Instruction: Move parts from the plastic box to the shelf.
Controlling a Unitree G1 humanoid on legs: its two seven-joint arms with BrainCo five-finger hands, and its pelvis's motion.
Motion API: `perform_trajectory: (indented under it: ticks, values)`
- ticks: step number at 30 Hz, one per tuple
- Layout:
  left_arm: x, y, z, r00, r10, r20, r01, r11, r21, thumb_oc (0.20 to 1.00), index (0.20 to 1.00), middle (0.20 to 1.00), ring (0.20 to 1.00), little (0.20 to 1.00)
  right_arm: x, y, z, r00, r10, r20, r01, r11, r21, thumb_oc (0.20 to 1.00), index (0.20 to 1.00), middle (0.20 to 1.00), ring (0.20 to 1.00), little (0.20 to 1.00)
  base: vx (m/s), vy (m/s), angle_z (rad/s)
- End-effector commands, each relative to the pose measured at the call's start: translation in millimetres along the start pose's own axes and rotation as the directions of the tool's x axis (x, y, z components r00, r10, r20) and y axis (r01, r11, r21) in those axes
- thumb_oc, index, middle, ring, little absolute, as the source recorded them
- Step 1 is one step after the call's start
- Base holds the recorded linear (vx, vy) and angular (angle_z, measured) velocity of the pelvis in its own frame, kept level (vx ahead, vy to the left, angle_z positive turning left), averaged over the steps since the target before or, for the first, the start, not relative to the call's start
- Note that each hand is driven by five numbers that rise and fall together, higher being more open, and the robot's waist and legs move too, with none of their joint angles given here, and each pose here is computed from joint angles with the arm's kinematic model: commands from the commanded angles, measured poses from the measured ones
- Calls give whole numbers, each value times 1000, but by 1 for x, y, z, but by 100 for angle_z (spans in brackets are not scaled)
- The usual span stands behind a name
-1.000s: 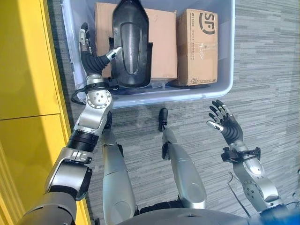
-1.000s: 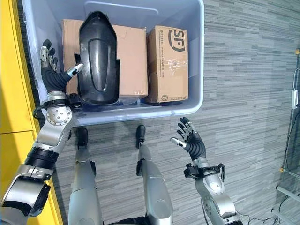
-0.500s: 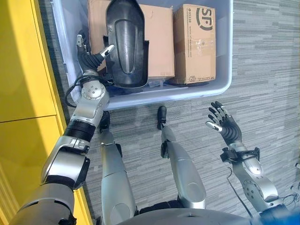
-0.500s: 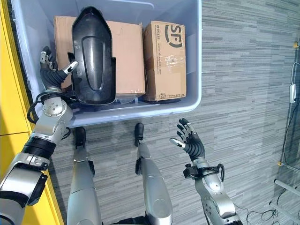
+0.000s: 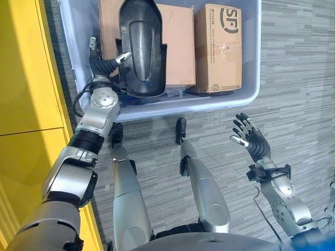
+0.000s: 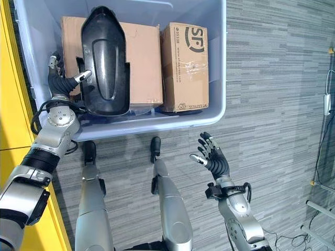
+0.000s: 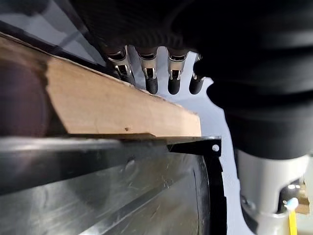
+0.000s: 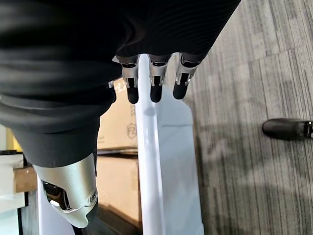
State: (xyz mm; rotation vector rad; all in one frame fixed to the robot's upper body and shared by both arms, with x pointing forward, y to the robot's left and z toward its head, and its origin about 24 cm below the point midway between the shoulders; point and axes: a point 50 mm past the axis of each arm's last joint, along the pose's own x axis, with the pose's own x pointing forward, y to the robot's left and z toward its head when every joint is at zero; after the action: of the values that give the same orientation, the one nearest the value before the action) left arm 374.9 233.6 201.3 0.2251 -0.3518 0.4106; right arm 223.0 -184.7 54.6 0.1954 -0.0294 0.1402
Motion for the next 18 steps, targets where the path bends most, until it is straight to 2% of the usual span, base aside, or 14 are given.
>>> perform_trajectory:
  ticks: [1, 11, 13, 18]
  values:
    - [15, 2, 29, 994, -8, 106, 6, 1000, 15, 1000, 1000, 1000, 1000, 1000, -5, -11, 20, 997, -14, 72, 19, 998, -61, 1000, 1000, 1000, 1000, 1000, 0, 0, 0]
    - [23, -8, 45, 984, -87, 158, 56, 980, 193, 1000, 1000, 1000, 1000, 1000, -6, -15, 23, 998, -6, 69, 11, 997, -76, 1000, 1000, 1000, 1000, 1000, 0, 0, 0]
    - [26, -8, 53, 976, -104, 191, 47, 958, 283, 1000, 1000, 1000, 1000, 1000, -6, -15, 24, 998, 2, 70, 3, 998, -70, 1000, 1000, 1000, 1000, 1000, 0, 0, 0]
    - [31, -10, 58, 973, -118, 198, 31, 918, 394, 1000, 1000, 1000, 1000, 1000, -6, -16, 24, 998, 7, 67, -2, 998, -70, 1000, 1000, 1000, 1000, 1000, 0, 0, 0]
